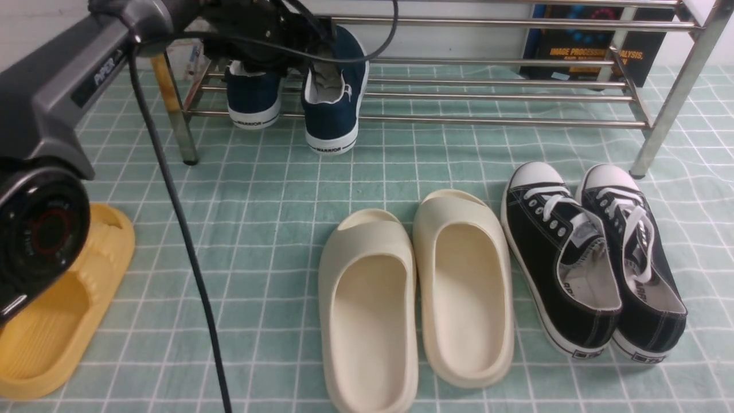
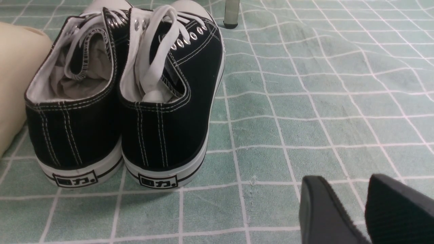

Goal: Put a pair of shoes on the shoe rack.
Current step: Use the left arm to put a shoe into the shoe rack

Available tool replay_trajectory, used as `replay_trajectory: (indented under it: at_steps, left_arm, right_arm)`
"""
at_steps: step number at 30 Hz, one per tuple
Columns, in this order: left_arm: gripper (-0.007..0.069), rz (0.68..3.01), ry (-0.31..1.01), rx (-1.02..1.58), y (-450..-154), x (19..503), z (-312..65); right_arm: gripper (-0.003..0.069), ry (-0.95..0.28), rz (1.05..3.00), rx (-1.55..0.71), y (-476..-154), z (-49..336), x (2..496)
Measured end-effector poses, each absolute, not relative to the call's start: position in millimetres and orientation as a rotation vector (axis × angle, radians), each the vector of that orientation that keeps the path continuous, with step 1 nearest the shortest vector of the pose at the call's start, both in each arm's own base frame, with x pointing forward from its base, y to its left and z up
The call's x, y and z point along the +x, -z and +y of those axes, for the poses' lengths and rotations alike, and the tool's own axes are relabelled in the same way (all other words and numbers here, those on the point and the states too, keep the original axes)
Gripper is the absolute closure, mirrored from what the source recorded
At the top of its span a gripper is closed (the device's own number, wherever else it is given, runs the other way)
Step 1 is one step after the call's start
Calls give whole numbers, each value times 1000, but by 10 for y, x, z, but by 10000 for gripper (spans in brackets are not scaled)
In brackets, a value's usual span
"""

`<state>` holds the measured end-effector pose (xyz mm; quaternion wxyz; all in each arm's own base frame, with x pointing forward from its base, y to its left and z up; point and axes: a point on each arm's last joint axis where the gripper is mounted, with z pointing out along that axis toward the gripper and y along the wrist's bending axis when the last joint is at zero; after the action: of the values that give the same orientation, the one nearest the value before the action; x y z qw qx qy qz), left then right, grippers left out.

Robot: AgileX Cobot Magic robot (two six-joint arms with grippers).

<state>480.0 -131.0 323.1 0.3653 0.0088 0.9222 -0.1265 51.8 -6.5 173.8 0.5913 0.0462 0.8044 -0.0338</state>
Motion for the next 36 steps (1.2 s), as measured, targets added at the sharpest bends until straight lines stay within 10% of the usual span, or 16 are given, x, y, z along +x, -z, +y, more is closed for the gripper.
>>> replay_trajectory:
  at_steps: [6, 11, 18, 36]
  left_arm:
    - [473, 2513, 266, 189, -3497, 4429, -1359]
    - [638, 2661, 238, 422, -3079, 4294, -1747]
    - [638, 2631, 196, 342, -2445, 4617, -1898]
    - [611, 2492, 152, 144, -2586, 4841, -1629]
  right_arm:
    - [419, 79, 1872, 108, -1738, -65, 518]
    - [419, 79, 1872, 107, -1738, -65, 518]
    - [419, 79, 1872, 107, -1738, -65, 518]
    - [419, 79, 1872, 107, -1738, -65, 518]
